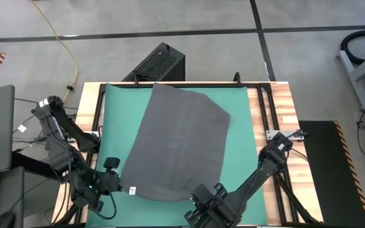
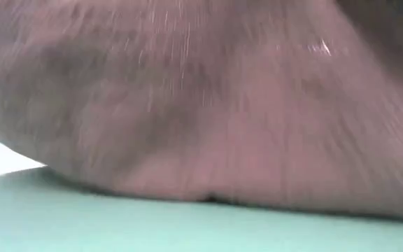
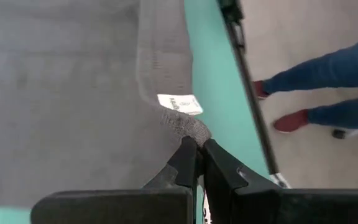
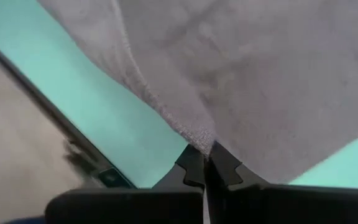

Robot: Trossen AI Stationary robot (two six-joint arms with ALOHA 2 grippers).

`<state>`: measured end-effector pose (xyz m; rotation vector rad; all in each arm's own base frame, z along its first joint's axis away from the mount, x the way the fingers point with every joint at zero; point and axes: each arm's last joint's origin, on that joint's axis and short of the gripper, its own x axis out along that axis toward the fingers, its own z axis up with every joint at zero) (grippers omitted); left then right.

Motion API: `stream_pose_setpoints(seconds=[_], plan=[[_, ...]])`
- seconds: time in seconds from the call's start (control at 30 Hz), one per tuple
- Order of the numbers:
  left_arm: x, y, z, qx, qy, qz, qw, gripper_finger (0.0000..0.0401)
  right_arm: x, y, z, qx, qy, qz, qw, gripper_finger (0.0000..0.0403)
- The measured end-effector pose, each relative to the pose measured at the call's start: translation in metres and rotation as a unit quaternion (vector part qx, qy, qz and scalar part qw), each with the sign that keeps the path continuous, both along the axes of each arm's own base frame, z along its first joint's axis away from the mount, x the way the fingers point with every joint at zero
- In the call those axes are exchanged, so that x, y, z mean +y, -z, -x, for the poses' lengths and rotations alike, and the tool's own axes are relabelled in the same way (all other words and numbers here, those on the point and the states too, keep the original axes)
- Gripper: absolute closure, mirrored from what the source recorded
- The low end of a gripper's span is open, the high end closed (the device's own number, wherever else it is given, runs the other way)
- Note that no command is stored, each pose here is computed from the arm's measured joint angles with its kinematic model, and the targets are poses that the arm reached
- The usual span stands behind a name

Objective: Roll towel into tight, uniform cylinder
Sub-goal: Roll the gray towel

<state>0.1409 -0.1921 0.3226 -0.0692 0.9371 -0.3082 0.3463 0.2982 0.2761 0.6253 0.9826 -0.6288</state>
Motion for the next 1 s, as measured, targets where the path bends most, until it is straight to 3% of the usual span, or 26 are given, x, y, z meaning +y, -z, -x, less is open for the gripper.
stream_pose_setpoints(seconds=[0.27,0.47,0.6,0.77,1.0], plan=[[-0.004,0.058,-0.004,0.027,-0.017,0.046,0.998,0.0399,0.007,0.040,-0.013,0.040,-0.011,0.025,0.999,0.0368],[-0.010,0.083,-0.007,0.080,-0.002,0.164,0.983,0.0343,0.008,0.042,-0.017,0.039,-0.022,0.012,0.999,0.0311],[-0.016,0.088,-0.006,0.075,0.022,0.220,0.972,0.0280,0.015,0.041,-0.016,0.028,-0.030,-0.004,0.999,0.0245],[-0.017,0.089,-0.005,0.071,0.006,0.230,0.971,0.0217,0.028,0.041,-0.010,0.011,-0.051,-0.009,0.999,0.0158],[-0.006,0.078,-0.009,0.040,-0.015,0.239,0.970,0.0213,0.032,0.013,0.006,-0.033,-0.081,0.027,0.996,0.0138]])
